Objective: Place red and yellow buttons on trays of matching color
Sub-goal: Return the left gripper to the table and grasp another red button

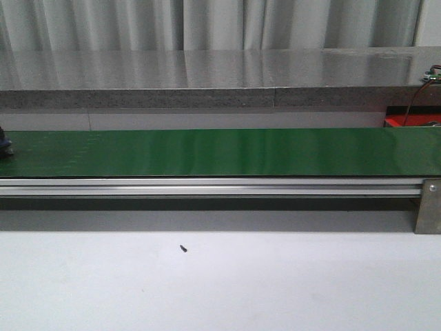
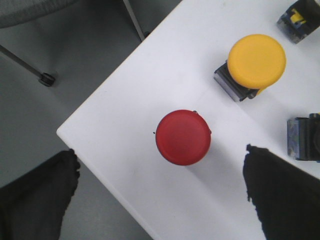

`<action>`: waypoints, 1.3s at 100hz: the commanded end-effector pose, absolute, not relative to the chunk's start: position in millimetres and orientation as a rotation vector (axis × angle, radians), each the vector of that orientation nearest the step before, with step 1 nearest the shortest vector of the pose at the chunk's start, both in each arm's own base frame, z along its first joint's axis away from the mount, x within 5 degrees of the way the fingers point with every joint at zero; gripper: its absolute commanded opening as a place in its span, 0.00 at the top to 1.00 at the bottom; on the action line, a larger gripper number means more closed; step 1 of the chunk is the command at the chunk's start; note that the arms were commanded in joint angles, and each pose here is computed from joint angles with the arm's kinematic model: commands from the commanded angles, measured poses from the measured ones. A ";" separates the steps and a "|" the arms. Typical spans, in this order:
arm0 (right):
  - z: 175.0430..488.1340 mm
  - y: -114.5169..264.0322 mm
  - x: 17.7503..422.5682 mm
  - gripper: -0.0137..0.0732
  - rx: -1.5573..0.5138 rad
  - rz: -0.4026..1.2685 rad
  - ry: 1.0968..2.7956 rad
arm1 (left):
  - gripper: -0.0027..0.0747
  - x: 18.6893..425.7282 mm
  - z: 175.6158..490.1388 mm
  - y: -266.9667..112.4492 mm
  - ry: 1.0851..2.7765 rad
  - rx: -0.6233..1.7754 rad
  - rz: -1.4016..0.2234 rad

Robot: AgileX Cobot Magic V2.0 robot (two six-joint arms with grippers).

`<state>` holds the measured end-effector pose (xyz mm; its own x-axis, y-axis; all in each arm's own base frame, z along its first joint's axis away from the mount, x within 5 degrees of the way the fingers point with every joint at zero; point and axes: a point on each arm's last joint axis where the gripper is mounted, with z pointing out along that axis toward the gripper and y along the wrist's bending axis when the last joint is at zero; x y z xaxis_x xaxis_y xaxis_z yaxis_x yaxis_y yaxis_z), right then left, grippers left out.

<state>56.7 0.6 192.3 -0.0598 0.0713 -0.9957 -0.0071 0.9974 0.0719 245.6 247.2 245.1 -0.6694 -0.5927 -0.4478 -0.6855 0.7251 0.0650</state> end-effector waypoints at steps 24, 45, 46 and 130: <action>207.0 0.7 54.5 0.92 0.032 0.056 1.512 | 0.14 265.9 220.1 259.7 2.482 -1.001 0.269; 207.0 0.7 54.5 0.92 0.032 0.056 1.512 | 0.14 279.4 199.9 255.2 2.533 -0.954 0.245; 207.0 0.7 54.5 0.92 0.032 0.056 1.512 | 0.14 279.6 198.8 255.3 2.536 -0.954 0.244; 207.0 0.7 54.5 0.92 0.032 0.056 1.512 | 0.98 269.4 277.4 226.4 2.429 -0.861 0.274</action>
<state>56.7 0.6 192.3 -0.0598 0.0713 -0.9957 -0.0071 0.9974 0.0719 270.1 239.8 223.8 -0.6865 -0.5852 -0.4316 -0.6536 0.7567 0.0138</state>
